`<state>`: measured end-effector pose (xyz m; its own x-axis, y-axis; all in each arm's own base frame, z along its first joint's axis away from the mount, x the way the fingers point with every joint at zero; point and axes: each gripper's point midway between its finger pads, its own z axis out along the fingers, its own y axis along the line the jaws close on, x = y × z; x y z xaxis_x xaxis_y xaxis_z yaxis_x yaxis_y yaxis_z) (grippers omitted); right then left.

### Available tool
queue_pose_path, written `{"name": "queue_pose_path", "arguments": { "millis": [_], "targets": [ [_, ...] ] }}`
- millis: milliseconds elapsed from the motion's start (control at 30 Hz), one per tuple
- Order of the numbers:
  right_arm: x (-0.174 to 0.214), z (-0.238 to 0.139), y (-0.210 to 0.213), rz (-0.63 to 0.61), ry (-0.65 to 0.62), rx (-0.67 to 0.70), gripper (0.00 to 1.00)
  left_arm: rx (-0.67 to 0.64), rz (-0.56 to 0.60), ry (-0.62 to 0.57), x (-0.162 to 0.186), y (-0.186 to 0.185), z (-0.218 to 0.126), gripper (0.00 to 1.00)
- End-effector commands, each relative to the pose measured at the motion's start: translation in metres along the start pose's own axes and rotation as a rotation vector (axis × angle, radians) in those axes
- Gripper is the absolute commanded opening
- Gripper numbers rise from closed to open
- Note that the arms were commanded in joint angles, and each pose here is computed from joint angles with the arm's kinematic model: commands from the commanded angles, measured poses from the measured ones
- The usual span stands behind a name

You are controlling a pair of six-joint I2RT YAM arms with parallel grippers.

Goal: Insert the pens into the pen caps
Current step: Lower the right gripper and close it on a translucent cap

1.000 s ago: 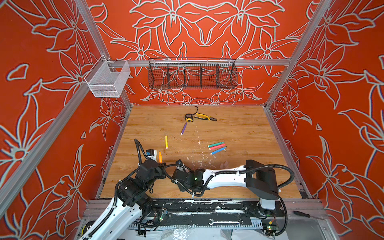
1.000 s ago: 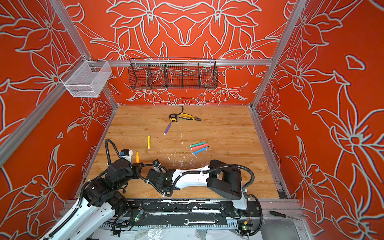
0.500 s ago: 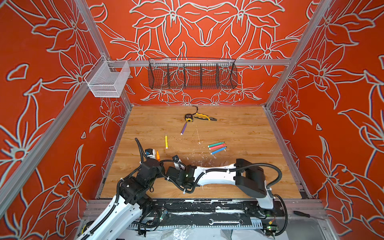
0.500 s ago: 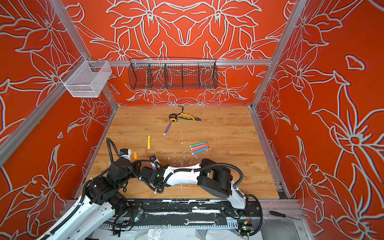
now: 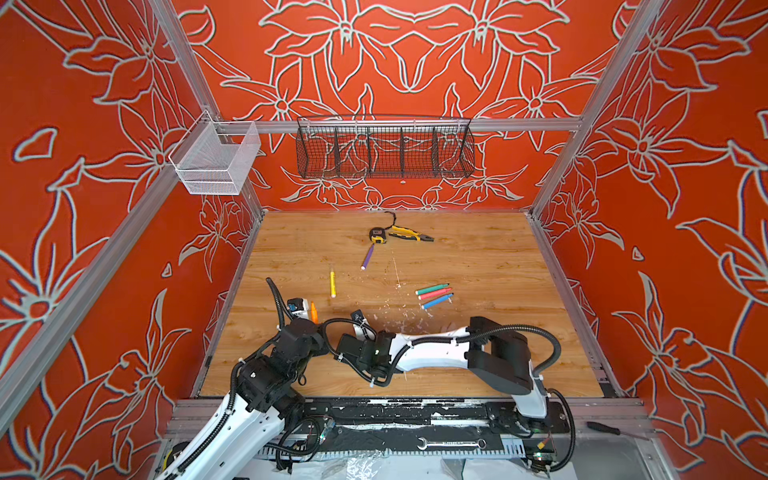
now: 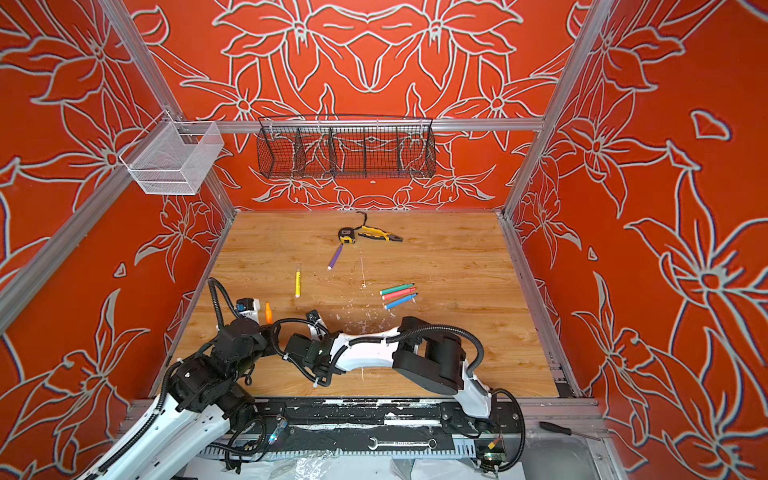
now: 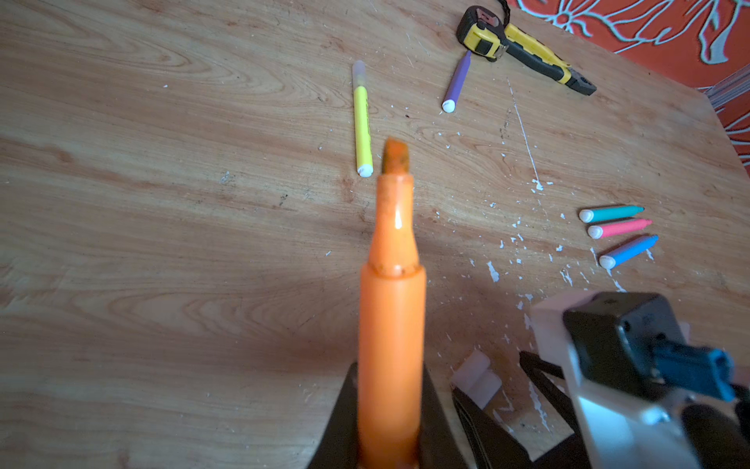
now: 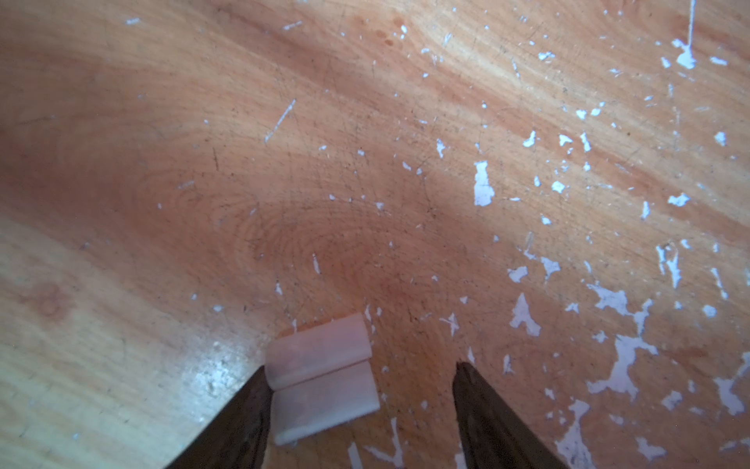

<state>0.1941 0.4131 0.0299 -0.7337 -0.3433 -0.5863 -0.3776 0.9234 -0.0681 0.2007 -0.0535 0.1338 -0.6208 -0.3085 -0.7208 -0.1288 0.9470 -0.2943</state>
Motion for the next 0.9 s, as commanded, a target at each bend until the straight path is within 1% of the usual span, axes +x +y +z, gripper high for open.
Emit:
{"name": "queue_pose_path", "arguments": {
  "millis": [0,167,267,400,500,533,867],
  "targets": [
    [0.017,0.003,-0.029,-0.002,0.025,0.082,0.71,0.001,-0.023,-0.024,-0.009,-0.002,-0.004,0.00],
    [0.021,0.000,-0.043,0.021,0.015,0.093,0.71,0.006,-0.024,-0.030,-0.009,-0.002,-0.004,0.00],
    [0.023,-0.001,-0.048,0.029,0.017,0.094,0.69,0.004,-0.026,-0.034,-0.010,-0.002,-0.004,0.00],
    [0.023,-0.003,-0.052,0.032,0.014,0.098,0.63,0.005,-0.023,-0.025,-0.009,-0.003,-0.003,0.00],
    [0.023,-0.005,-0.056,0.043,0.009,0.096,0.55,0.010,-0.023,-0.029,-0.009,-0.003,-0.004,0.00],
    [0.022,-0.007,-0.056,0.048,0.005,0.088,0.53,0.011,-0.024,-0.033,-0.009,-0.003,-0.004,0.00],
    [0.019,0.006,-0.046,0.049,0.044,0.057,0.51,0.011,-0.024,-0.032,-0.009,-0.003,-0.004,0.00]
  ]
}}
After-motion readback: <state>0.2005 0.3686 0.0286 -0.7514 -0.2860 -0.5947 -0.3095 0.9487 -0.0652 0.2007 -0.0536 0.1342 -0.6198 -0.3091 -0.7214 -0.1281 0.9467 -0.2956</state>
